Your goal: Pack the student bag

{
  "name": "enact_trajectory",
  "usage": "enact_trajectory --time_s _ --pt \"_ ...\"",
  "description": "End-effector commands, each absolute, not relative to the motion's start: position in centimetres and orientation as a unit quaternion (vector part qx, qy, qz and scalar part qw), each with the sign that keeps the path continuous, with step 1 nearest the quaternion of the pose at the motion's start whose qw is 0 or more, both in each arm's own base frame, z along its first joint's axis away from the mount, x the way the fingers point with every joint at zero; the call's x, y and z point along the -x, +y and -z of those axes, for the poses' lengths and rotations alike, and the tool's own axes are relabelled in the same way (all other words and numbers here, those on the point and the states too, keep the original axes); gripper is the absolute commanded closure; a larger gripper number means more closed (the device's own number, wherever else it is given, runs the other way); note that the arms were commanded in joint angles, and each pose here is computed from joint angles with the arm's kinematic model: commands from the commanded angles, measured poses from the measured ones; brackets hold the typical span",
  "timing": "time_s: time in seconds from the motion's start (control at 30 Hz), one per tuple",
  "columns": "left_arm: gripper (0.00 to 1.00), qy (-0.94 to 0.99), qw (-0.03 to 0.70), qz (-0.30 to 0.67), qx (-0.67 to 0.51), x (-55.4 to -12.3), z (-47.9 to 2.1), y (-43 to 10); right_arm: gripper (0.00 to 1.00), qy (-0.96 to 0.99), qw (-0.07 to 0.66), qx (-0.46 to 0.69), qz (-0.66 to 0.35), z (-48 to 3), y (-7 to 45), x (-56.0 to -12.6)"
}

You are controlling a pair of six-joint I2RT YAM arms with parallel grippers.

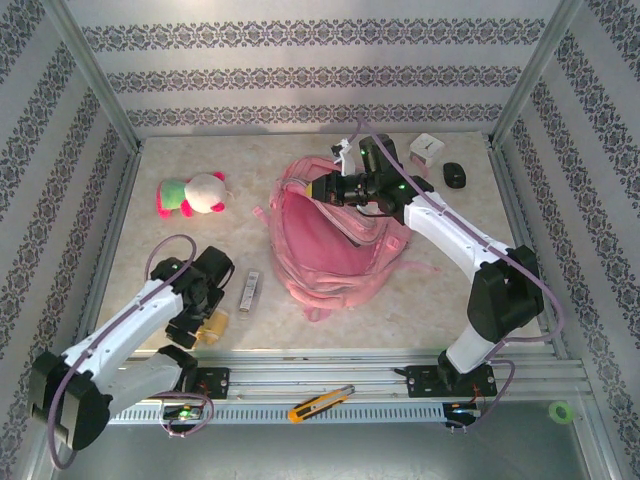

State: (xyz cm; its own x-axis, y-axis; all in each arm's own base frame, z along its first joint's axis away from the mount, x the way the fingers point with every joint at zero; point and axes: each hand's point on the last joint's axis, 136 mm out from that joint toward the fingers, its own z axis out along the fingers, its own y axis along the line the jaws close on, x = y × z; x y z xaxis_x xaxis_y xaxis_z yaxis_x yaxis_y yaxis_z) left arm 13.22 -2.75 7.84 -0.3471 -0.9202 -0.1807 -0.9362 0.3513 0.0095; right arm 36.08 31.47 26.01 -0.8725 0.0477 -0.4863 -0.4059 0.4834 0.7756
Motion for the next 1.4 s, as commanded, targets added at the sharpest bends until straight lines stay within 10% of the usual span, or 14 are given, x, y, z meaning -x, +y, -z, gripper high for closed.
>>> enact_trajectory --time_s 0.0,0.87,1.37 --pt "0.07 0.827 0.043 -0.037 0.559 -13.6 -6.6 -3.8 1.00 0.812 0.249 0.118 -0.514 -28.0 31.6 -35.8" --pt "0.40 0.828 0.076 0.029 0.555 -18.5 -9.5 -5.2 1.00 0.815 0.258 0.103 -0.508 -28.0 30.1 -36.0" --pt "0.43 0.910 0.166 0.196 0.324 -26.1 -18.7 -18.1 1.00 0.808 0.268 0.088 -0.517 -29.4 29.4 -37.4"
